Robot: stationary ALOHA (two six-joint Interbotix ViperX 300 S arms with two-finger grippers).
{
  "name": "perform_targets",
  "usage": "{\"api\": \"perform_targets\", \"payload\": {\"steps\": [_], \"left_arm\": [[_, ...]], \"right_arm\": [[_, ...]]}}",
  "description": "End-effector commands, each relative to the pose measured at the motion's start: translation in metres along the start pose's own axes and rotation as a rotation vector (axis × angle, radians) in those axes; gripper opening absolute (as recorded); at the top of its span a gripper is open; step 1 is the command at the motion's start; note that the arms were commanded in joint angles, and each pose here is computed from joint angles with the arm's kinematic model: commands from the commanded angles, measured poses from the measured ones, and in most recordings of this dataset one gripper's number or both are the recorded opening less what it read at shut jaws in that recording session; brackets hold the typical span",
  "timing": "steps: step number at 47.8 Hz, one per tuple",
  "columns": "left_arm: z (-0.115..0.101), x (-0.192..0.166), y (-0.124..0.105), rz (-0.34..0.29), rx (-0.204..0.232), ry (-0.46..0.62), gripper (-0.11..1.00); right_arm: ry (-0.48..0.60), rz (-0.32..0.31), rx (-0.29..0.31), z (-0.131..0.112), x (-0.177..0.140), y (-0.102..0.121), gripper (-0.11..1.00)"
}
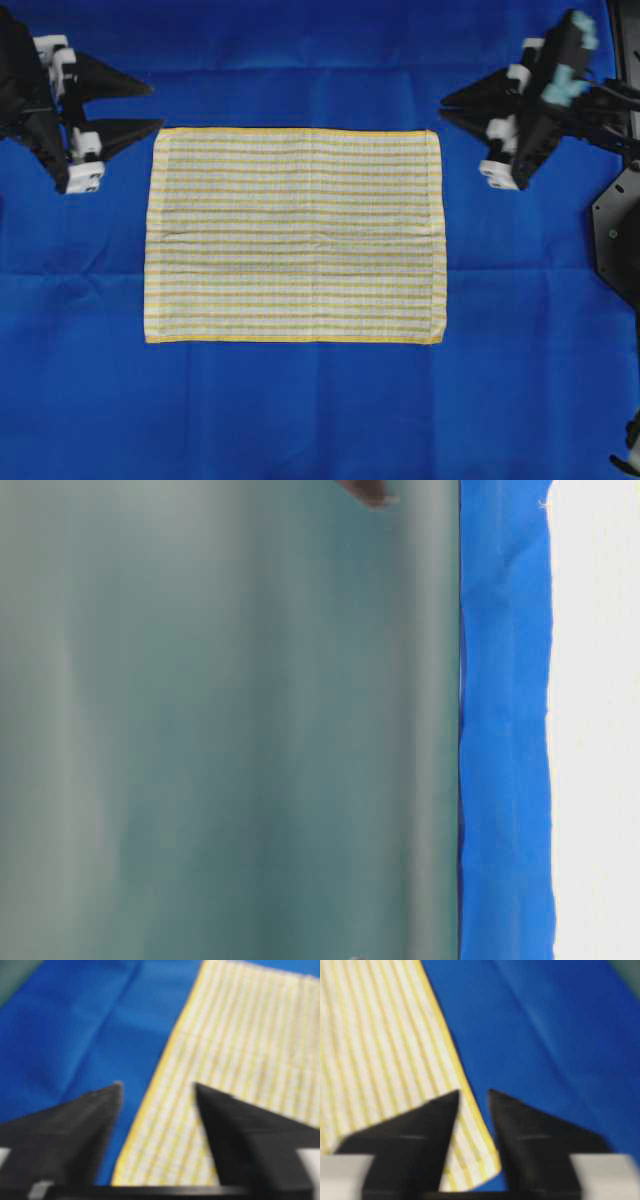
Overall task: Fold the yellow towel.
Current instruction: 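Move both grippers to the towel's top corners and grasp them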
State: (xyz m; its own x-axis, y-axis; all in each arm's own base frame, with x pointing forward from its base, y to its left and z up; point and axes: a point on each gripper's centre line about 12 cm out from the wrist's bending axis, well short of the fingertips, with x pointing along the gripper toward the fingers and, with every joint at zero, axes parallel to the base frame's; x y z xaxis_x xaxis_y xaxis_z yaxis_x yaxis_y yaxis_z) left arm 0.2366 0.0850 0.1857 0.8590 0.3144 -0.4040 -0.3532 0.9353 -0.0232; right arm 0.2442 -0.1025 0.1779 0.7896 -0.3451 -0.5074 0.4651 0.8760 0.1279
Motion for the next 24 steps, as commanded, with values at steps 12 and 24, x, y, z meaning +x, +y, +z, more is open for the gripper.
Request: {"api": "perform_targets", "payload": {"steps": [12, 24], "left_arm": [[-0.045, 0.035, 0.021, 0.074, -0.034, 0.126, 0.78], [-0.074, 0.051, 0.026, 0.091, -0.04, 0.184, 0.76]], "right_arm": [[0.123, -0.065, 0.031, -0.022, 0.046, -0.016, 0.68], [0.181, -0.106, 0.052, -0.045, 0.06, -0.028, 0.64]]}}
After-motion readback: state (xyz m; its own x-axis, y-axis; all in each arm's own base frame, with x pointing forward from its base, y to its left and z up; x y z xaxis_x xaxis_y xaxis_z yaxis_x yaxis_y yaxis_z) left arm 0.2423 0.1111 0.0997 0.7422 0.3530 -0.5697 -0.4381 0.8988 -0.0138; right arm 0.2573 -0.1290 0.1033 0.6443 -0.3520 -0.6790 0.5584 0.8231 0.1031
